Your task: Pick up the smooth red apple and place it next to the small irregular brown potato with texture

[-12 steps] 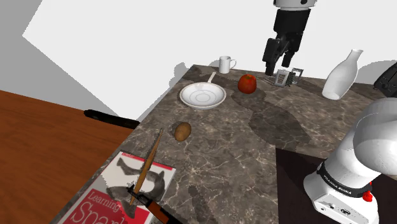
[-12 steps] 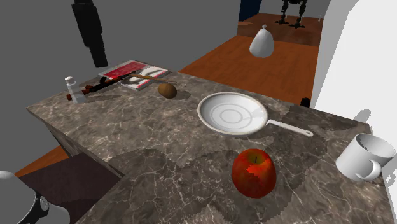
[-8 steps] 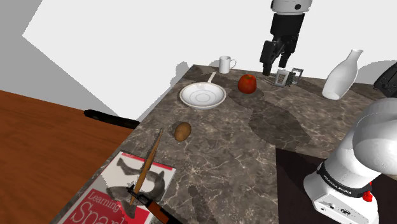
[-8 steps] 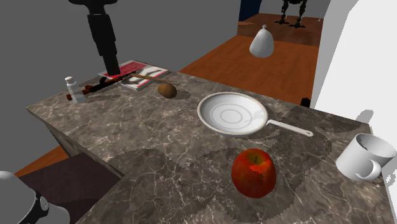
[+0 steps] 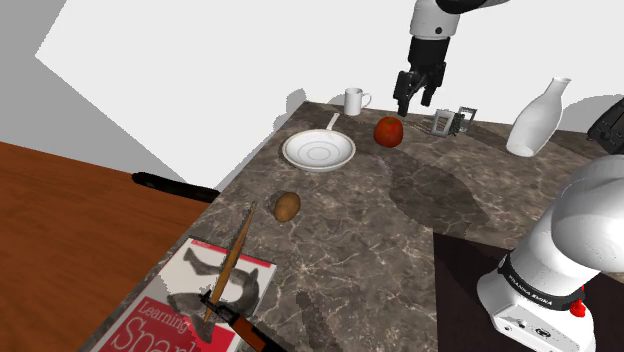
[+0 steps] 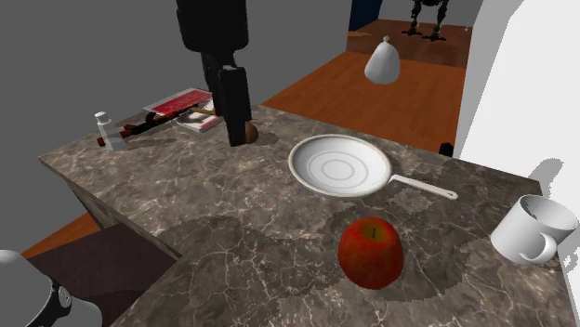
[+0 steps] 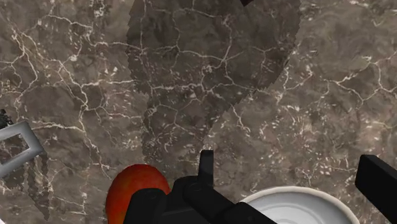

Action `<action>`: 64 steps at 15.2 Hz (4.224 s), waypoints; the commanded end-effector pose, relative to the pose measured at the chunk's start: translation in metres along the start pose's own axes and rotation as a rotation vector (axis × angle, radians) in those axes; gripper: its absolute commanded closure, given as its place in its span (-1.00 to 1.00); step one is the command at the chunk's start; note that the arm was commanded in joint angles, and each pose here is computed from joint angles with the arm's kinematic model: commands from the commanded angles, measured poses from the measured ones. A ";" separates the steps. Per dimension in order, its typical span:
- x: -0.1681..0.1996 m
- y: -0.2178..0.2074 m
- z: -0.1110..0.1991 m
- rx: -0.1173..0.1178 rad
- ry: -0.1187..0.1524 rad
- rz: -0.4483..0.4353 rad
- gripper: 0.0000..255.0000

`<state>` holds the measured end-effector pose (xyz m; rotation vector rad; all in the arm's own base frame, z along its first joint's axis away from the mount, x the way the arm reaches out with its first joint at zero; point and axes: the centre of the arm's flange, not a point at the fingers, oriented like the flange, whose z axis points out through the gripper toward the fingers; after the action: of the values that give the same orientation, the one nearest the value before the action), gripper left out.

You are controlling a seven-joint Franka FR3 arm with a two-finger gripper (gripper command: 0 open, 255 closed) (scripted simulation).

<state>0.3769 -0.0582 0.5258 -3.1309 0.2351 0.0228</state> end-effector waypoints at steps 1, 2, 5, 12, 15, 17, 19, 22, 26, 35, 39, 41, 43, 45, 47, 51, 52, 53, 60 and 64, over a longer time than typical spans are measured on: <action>0.016 0.018 0.009 -0.001 0.006 0.007 -1.00; 0.025 0.026 0.014 -0.002 0.009 0.011 -1.00; 0.051 0.050 0.028 -0.002 0.016 0.022 -1.00; 0.112 0.109 0.061 -0.004 0.032 0.048 -1.00; 0.137 0.135 0.075 -0.005 0.039 0.059 -1.00; 0.154 0.152 0.084 -0.006 0.044 0.066 -1.00; 0.159 0.157 0.092 -0.006 0.045 0.068 -1.00; 0.160 0.157 0.107 -0.006 0.045 0.068 -1.00; 0.160 0.157 0.126 -0.006 0.045 0.068 -1.00; 0.160 0.157 0.126 -0.006 0.045 0.068 1.00; 0.161 0.157 0.126 -0.006 0.045 0.068 1.00; 0.161 0.157 0.126 -0.006 0.045 0.068 1.00; 0.160 0.157 0.126 -0.006 0.045 0.068 1.00; 0.160 0.157 0.116 -0.006 0.045 0.068 1.00; 0.160 0.157 0.105 -0.006 0.045 0.068 1.00; 0.160 0.157 0.084 -0.006 0.045 0.068 1.00; 0.160 0.157 0.079 -0.006 0.045 0.068 1.00; 0.160 0.157 0.073 -0.006 0.045 0.068 1.00; 0.159 0.157 0.037 -0.006 0.045 0.068 1.00; 0.159 0.157 0.015 -0.006 0.045 0.068 1.00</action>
<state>0.5102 -0.2370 0.5022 -3.1308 0.3431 -0.0481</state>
